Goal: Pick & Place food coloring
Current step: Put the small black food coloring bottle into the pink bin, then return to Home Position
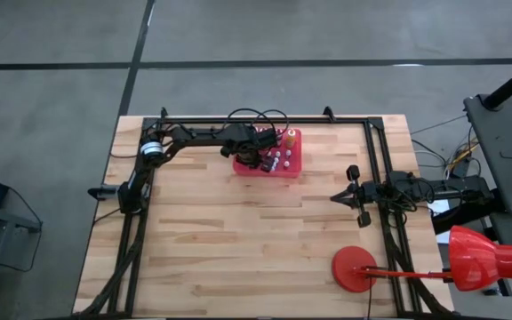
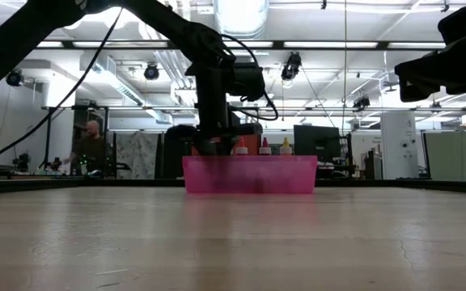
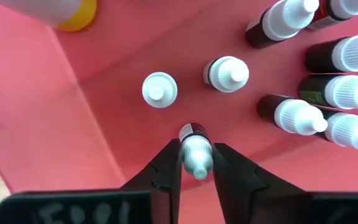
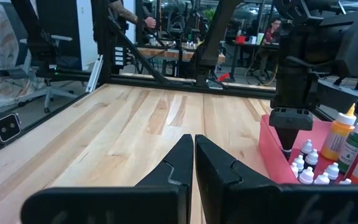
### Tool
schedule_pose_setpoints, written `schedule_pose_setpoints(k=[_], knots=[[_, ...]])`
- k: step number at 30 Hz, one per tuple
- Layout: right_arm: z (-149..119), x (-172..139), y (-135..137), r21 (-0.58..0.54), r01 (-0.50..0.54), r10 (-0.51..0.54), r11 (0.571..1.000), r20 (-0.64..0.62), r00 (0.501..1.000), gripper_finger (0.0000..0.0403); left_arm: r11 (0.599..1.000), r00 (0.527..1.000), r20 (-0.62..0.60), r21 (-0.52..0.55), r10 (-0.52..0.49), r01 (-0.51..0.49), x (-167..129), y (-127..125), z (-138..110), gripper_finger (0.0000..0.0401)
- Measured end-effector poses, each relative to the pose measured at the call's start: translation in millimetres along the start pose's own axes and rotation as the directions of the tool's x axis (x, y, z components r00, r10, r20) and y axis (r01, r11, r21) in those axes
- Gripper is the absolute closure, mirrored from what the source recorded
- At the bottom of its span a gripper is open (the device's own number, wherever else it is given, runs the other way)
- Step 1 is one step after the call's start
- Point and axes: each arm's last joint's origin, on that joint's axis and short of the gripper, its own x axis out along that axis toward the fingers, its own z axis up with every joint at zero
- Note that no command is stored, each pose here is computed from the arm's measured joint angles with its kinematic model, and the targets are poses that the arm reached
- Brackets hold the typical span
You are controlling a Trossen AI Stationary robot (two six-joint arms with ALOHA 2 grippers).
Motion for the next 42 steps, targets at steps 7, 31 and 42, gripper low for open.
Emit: schedule_pose_setpoints(k=[7, 31, 42], knots=[[0, 0, 0, 0.0, 0.001, -0.001, 1.0, 0.0, 1.0, 0.0394, 1.0, 1.0, -0.006, -0.004, -0.006, 0.006, 0, 0, 0, 0.0306], [0, 0, 0, -0.002, 0.001, -0.001, 1.0, 0.0, 1.0, 0.0394, 0.998, 0.999, -0.036, 0.038, -0.041, 0.042, -26, 2, 1, 0.0301], [0, 0, 0, 0.0, 0.0, 0.0, 1.0, -0.001, 1.0, 0.0394, 0.997, 0.998, -0.011, 0.046, -0.066, 0.066, -44, 3, 3, 0.0301]])
